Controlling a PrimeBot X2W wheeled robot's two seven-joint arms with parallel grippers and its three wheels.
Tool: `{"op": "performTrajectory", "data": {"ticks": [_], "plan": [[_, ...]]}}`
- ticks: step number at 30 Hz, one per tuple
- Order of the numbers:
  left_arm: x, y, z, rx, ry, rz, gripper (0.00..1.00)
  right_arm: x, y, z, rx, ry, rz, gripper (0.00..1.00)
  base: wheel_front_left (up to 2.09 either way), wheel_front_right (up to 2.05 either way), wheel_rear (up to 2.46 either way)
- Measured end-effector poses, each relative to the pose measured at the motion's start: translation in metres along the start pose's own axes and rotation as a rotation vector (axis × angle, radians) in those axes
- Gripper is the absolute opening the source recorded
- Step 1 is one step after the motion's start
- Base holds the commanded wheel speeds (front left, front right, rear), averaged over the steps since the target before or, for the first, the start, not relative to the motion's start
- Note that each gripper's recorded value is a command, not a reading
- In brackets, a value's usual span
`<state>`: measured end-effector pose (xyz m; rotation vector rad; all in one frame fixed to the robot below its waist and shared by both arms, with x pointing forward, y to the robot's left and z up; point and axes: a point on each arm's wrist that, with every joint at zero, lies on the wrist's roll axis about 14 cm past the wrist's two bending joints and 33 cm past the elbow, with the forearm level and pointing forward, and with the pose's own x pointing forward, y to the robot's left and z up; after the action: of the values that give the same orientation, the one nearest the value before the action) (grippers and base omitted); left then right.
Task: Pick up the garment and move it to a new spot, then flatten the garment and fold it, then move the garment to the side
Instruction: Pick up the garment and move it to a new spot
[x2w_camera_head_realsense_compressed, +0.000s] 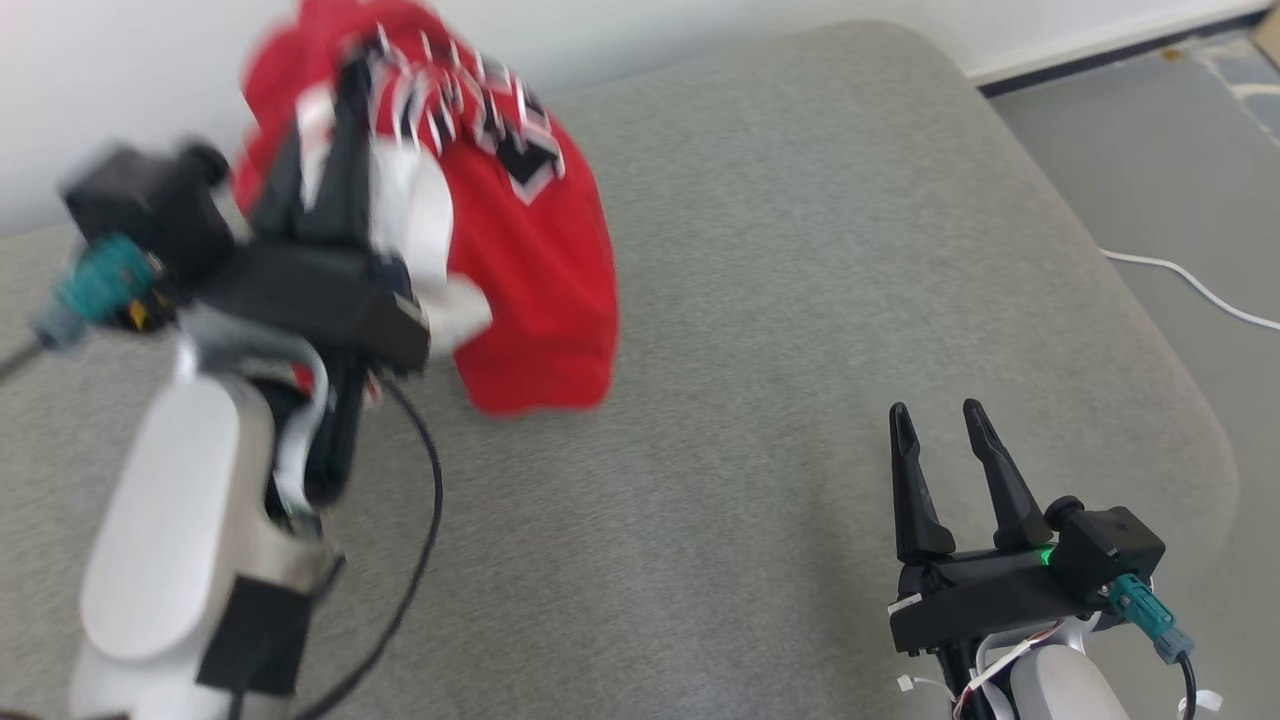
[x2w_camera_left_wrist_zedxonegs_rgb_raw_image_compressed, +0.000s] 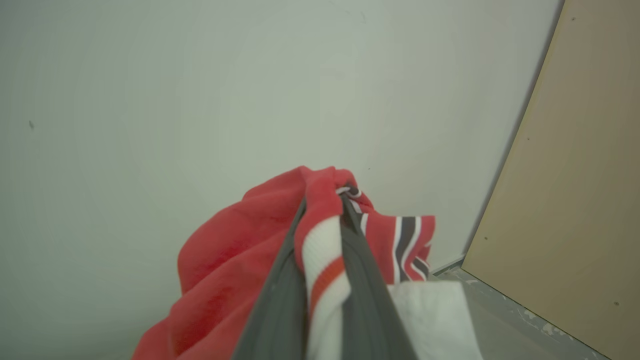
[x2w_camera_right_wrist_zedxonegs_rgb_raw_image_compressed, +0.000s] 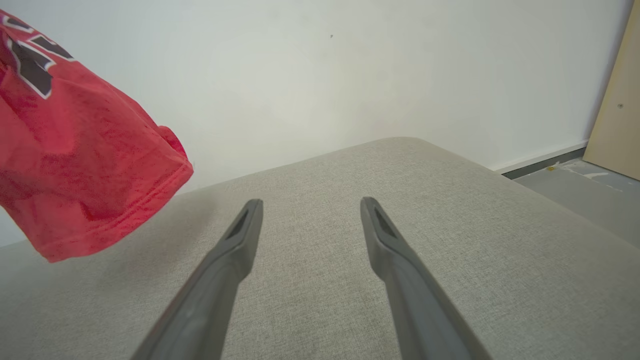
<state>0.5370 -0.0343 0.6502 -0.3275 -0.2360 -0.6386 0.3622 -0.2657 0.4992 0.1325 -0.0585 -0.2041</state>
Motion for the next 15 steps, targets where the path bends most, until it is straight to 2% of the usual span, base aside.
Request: {"op": "performTrajectory", "data": {"ticks": [10,11,12,13,15], "plan": [[-0.065,0.029,-0.147,-0.086,0.313,0.141,0.00,-0.004,-0.015,-0.004,-0.026,0.021,-0.045,1.00,0.00,0.00,0.00],[-0.069,0.030,-0.152,-0.082,0.323,0.145,0.10,-0.002,-0.015,-0.005,-0.029,0.022,-0.042,1.00,0.00,0.00,0.00],[-0.070,0.029,-0.153,-0.076,0.319,0.139,0.95,-0.001,-0.013,-0.005,-0.032,0.023,-0.037,1.00,0.00,0.00,0.00],[-0.070,0.029,-0.151,-0.075,0.304,0.141,1.00,0.001,-0.011,-0.006,-0.031,0.022,-0.031,1.00,0.00,0.00,0.00],[-0.063,0.027,-0.139,-0.083,0.250,0.138,1.00,0.003,-0.008,-0.006,-0.034,0.022,-0.020,1.00,0.00,0.00,0.00]]}}
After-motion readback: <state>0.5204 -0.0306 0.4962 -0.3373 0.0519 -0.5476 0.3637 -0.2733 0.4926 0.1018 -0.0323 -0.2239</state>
